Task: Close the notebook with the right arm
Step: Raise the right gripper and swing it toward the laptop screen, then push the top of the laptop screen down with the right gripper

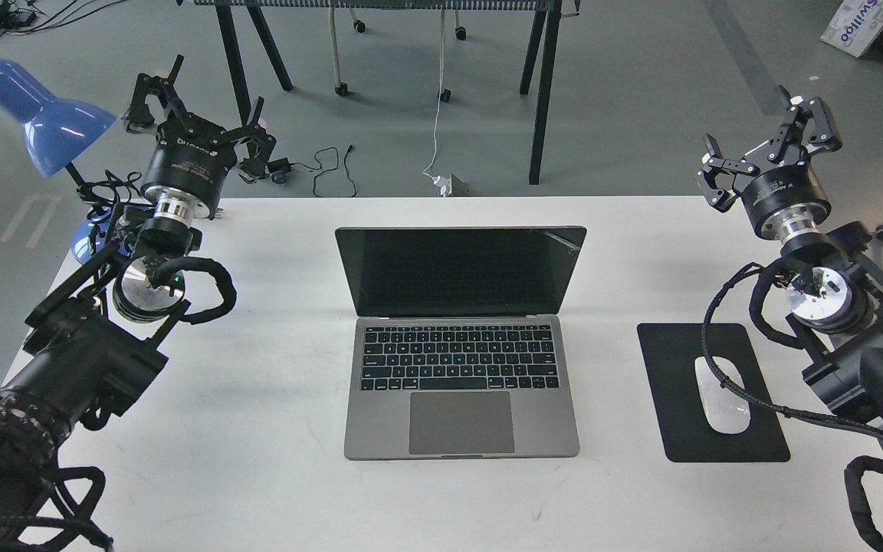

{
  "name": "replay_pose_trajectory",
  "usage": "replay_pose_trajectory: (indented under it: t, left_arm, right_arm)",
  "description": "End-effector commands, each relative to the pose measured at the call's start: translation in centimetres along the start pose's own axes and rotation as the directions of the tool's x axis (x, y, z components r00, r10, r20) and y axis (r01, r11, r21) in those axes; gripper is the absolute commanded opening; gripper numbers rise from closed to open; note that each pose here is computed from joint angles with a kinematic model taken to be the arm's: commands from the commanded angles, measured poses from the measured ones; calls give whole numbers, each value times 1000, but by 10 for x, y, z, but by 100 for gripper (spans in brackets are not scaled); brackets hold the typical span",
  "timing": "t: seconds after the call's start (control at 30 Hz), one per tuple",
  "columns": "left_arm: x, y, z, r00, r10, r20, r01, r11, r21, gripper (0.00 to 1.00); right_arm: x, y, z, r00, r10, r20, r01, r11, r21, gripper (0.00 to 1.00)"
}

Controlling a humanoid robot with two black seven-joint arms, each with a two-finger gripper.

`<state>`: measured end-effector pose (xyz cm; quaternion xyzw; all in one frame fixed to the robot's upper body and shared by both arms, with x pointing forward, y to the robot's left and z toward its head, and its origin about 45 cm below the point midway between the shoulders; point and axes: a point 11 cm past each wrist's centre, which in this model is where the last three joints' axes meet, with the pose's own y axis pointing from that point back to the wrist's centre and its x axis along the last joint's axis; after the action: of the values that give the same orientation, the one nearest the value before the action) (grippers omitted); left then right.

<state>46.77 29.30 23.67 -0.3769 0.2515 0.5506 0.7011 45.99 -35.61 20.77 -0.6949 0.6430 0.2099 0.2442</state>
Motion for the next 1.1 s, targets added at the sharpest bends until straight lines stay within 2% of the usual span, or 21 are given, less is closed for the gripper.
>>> replay_pose_trajectory:
  t: [0.0,0.27,0.63,0.87,1.07]
  left_arm:
    - [0,0,0,1000,2,6,-2,1000,0,100]
    - [0,0,-2,1000,-1,0,1,1000,2,100]
    - [1,1,-1,1000,0,-8,0,1000,-4,100]
    - [1,2,-2,1000,-1,-6,1,1000,-2,100]
    - [0,2,-2,1000,-2,-7,2,1000,-1,100]
  right_arm:
    - [-2,0,1,1000,-9,2,9,1000,-2,100]
    - [-14,-4,10,999,-38,-15,37,999,-35,100]
    - [-80,-31,39,990,-143,17,144,987,-73,100]
    - [-106,-28,80,983,-185,12,184,965,-188,100]
    - [-116,-22,97,976,-216,14,213,949,-231,100]
